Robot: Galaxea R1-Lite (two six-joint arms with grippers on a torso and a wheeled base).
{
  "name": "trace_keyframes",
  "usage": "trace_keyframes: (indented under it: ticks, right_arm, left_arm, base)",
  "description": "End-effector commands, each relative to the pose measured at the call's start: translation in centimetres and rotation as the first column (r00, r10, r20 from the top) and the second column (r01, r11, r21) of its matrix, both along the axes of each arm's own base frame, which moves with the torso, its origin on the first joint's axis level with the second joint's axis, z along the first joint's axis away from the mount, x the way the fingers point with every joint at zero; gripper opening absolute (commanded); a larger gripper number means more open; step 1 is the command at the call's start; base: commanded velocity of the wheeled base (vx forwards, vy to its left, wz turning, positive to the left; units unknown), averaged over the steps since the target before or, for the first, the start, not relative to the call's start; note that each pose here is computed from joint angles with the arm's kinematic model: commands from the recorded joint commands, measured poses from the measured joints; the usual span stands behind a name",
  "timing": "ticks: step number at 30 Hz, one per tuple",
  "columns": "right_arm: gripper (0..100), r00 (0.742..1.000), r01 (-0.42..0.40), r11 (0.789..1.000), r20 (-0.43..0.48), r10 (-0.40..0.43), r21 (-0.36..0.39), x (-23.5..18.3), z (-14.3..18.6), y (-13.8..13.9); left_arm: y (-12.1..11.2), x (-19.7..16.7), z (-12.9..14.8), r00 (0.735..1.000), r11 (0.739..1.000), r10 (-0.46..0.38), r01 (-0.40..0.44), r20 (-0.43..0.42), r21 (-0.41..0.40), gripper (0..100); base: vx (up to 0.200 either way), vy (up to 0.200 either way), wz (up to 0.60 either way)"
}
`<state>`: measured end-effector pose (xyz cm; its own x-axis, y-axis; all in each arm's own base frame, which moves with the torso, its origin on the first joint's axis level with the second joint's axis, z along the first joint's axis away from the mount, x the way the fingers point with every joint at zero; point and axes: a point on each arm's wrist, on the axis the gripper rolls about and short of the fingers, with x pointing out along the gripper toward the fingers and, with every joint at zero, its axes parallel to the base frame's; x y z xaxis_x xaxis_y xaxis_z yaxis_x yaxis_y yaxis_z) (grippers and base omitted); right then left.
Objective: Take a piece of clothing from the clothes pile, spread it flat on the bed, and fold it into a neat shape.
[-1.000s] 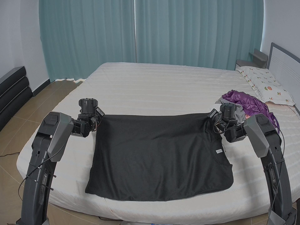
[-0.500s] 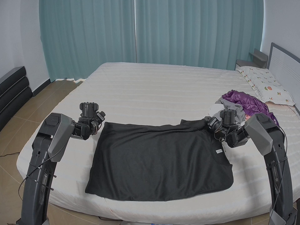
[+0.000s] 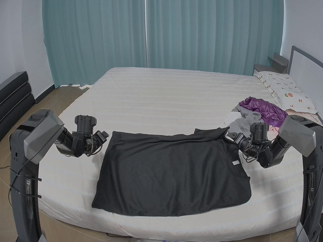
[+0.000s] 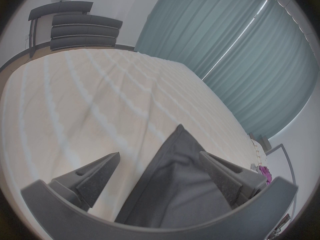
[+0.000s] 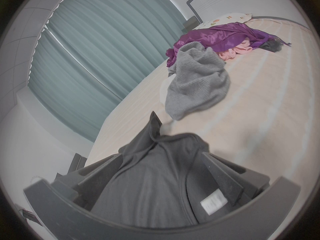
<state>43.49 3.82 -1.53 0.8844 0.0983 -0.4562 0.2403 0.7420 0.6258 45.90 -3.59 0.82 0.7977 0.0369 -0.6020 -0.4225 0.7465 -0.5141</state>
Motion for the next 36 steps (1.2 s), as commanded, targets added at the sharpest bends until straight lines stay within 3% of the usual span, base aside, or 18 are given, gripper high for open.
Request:
trace_keyframes:
  ticks: [1,9,12,15,20,28,36]
  right_arm:
    - [100,0.994,-0.109,0.993,-0.016,0.109,0.035,-13.3,3.3,0.1]
    - [100,0.986,-0.129,0.989,-0.094,0.135,0.071,-18.7,2.0,-0.7]
    - [100,0.982,-0.154,0.980,-0.092,0.166,0.125,-19.9,2.1,-0.6]
    - [100,0.975,-0.176,0.970,-0.104,0.195,0.170,-20.5,1.9,-0.5]
    - [100,0.971,-0.179,0.967,-0.128,0.203,0.179,-20.8,1.5,-0.4]
    - [100,0.966,-0.179,0.967,-0.151,0.207,0.180,-20.8,1.0,-0.3]
    - [100,0.961,-0.185,0.966,-0.173,0.216,0.178,-20.9,0.5,-0.1]
  left_arm:
    - [-0.3,-13.7,5.1,0.993,0.991,-0.113,0.112,-0.015,-0.069,100]
    - [-2.0,-20.5,3.4,0.982,0.979,-0.185,0.181,-0.037,-0.096,100]
    - [-2.3,-21.6,2.7,0.984,0.977,-0.172,0.163,-0.053,-0.140,100]
    - [-2.3,-21.8,2.1,0.985,0.970,-0.156,0.140,-0.069,-0.200,100]
    - [-1.8,-22.4,1.1,0.979,0.955,-0.173,0.139,-0.111,-0.263,100]
    - [-1.7,-22.5,0.2,0.974,0.954,-0.180,0.138,-0.137,-0.268,100]
    - [-1.8,-22.6,0.1,0.974,0.953,-0.180,0.138,-0.139,-0.269,100]
  base:
    - [0.000,0.000,0.00]
    - [0.000,0.000,0.00]
    - [0.000,0.000,0.00]
    - [0.000,0.000,0.00]
    - [0.000,0.000,0.00]
    - [0.000,0.000,0.00]
    - [-0.200,0.000,0.00]
